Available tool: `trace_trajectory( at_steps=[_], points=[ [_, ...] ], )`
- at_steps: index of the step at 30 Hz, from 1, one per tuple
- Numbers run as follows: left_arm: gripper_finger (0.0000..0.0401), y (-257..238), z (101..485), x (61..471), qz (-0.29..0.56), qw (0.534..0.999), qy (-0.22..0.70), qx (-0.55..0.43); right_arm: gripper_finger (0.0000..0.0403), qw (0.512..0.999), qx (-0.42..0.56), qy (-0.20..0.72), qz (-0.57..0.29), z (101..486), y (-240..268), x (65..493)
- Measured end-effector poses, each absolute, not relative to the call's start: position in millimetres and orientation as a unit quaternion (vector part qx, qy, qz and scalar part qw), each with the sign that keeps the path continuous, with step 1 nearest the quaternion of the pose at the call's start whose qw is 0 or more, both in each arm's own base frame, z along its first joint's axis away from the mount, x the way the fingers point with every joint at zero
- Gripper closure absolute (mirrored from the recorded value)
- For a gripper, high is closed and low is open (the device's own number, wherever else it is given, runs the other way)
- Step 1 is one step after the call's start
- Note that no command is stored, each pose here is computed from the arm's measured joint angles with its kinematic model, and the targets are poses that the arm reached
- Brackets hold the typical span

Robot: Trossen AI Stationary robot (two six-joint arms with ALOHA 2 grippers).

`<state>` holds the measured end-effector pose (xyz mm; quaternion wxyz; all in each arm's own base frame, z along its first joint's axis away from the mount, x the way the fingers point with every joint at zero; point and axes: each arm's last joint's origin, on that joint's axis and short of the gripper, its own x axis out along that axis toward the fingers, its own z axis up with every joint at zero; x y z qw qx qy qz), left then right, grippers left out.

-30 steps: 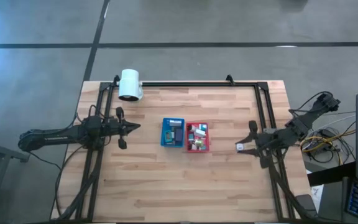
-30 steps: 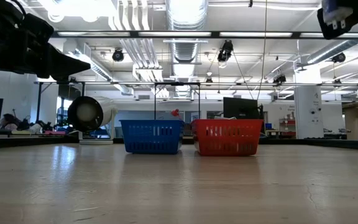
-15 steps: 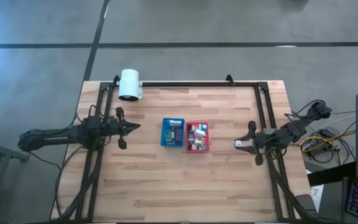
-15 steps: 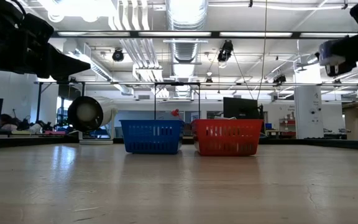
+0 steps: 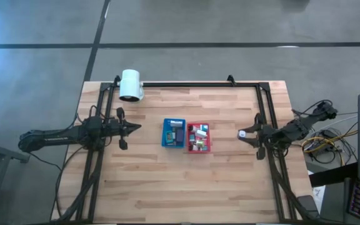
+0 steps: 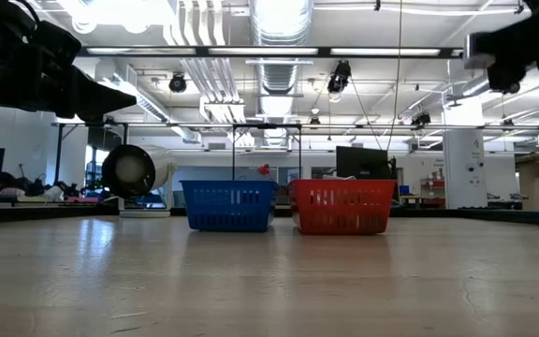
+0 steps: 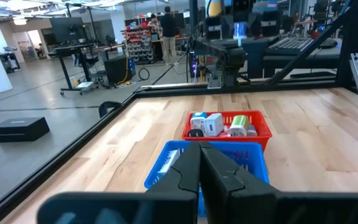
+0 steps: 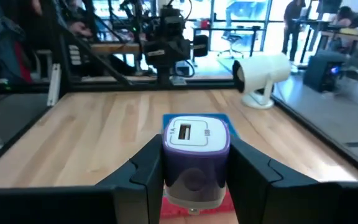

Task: Pick & Place Office items
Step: Put the purple adaptor into the red bin

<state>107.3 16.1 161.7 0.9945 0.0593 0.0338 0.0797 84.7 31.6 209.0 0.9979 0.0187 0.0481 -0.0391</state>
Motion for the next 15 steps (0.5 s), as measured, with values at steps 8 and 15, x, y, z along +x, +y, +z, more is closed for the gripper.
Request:
trace_trajectory(
  at_steps=[8, 15],
  points=[
    [0.0392, 16, 162, 107, 0.08, 0.994, 0.034, 0.059, 0.028, 0.985, -0.023, 0.143, -0.09, 262, 36, 113],
    [0.0392, 16, 162, 107, 0.08, 0.994, 0.034, 0.059, 0.028, 0.947, -0.035, 0.279, -0.158, 304, 34, 164]
  ],
)
